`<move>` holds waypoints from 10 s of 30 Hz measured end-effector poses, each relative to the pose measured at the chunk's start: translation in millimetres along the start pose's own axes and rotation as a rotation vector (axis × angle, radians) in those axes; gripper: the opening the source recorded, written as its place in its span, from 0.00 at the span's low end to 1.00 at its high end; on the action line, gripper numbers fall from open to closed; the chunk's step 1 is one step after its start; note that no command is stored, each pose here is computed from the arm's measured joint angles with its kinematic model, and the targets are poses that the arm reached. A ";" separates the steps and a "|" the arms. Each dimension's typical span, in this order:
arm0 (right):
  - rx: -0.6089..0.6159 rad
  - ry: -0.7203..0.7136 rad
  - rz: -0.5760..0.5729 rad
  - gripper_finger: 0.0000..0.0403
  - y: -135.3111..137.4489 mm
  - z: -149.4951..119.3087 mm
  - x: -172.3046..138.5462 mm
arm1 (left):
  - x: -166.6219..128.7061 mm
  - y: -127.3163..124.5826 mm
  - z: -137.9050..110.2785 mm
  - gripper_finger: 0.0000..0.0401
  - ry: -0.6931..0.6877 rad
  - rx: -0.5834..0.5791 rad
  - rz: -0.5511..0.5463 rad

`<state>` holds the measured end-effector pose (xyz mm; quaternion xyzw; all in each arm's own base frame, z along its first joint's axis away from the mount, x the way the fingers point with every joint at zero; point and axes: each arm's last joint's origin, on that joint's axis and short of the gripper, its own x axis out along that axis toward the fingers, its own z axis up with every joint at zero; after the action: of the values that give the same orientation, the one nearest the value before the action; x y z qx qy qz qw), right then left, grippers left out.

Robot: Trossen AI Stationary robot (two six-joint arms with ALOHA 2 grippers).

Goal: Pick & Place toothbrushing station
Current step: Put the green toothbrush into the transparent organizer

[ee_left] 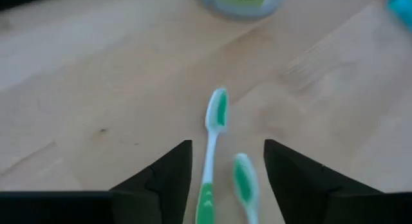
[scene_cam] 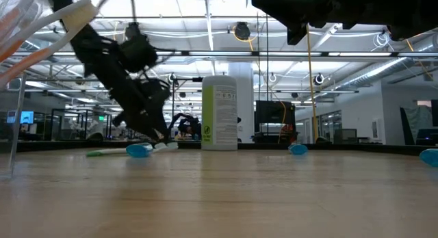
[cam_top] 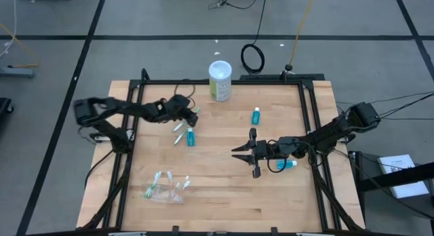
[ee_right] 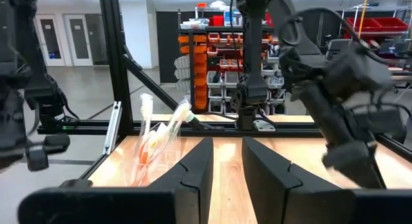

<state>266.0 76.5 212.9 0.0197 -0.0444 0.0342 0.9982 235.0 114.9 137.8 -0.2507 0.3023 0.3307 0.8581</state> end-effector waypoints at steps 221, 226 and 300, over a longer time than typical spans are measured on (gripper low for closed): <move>0.023 0.013 0.003 0.18 0.2 -1.2 0.0 | -271.1 -120.3 -224.3 0.56 -0.600 0.265 -0.609; 0.023 0.013 0.003 0.18 0.2 -1.2 0.0 | -277.5 -131.8 -196.5 0.54 -0.643 0.250 -0.655; 0.015 0.035 0.009 0.18 1.4 -3.5 -0.4 | 47.3 -67.4 20.0 0.53 0.431 0.020 0.370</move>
<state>265.8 78.0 209.4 0.0264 -0.0266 0.0392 0.9985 318.8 103.0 134.8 -0.2476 0.5218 0.4178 0.7014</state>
